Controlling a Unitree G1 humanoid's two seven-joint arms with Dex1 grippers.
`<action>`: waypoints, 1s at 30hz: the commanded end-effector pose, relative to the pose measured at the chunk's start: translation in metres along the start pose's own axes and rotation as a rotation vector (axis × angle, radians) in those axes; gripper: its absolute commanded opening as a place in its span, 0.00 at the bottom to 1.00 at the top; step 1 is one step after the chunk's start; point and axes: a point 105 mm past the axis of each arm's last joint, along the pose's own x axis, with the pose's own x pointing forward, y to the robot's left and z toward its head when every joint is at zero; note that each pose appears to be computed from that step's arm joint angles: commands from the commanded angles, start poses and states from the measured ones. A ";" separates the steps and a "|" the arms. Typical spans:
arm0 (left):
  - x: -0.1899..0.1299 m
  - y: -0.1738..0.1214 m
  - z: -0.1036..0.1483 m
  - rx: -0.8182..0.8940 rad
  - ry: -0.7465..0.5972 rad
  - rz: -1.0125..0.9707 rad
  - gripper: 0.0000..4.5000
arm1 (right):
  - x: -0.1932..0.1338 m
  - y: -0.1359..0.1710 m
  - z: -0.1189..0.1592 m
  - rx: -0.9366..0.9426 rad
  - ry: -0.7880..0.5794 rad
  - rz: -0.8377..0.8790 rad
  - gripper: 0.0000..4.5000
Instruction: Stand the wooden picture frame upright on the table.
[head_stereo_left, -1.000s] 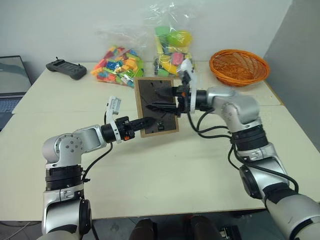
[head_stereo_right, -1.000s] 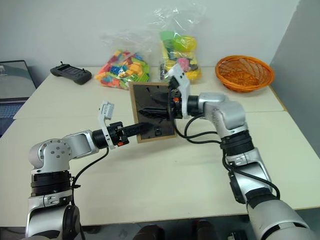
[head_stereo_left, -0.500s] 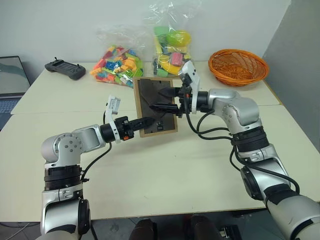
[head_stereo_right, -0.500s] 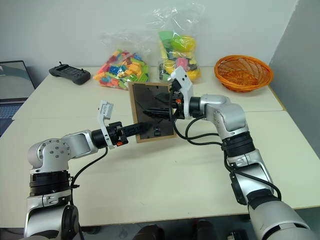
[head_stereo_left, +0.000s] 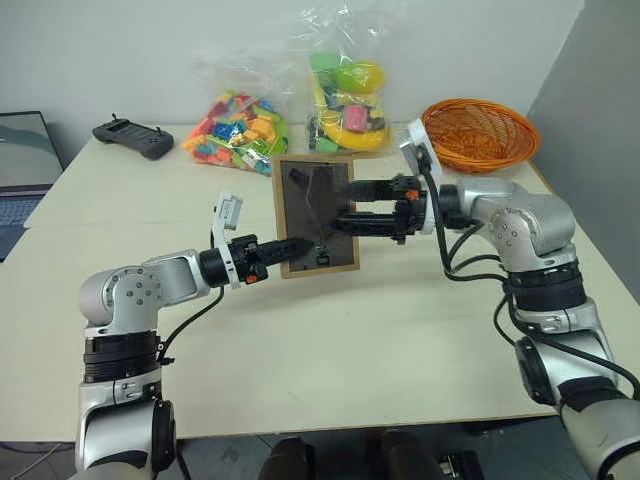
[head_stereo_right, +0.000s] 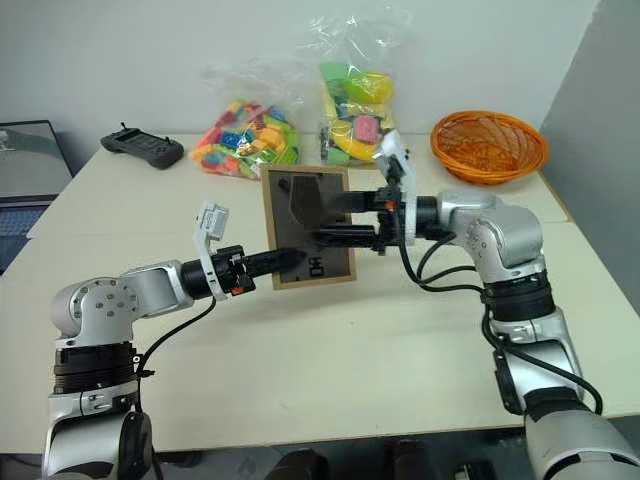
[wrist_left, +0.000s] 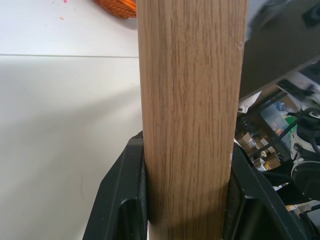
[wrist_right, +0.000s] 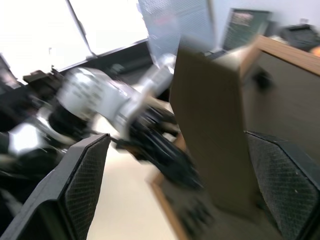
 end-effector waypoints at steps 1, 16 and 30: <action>-0.007 -0.015 0.006 -0.090 -0.003 -0.080 0.29 | -0.032 -0.018 -0.004 -0.179 0.044 -0.120 1.00; -0.017 -0.042 -0.025 -0.434 0.158 -0.274 0.29 | -0.035 -0.011 -0.042 -1.668 -0.003 -0.309 1.00; -0.011 -0.056 -0.041 -0.433 0.134 -0.252 0.29 | 0.000 0.010 -0.038 -1.789 -0.267 -0.257 0.80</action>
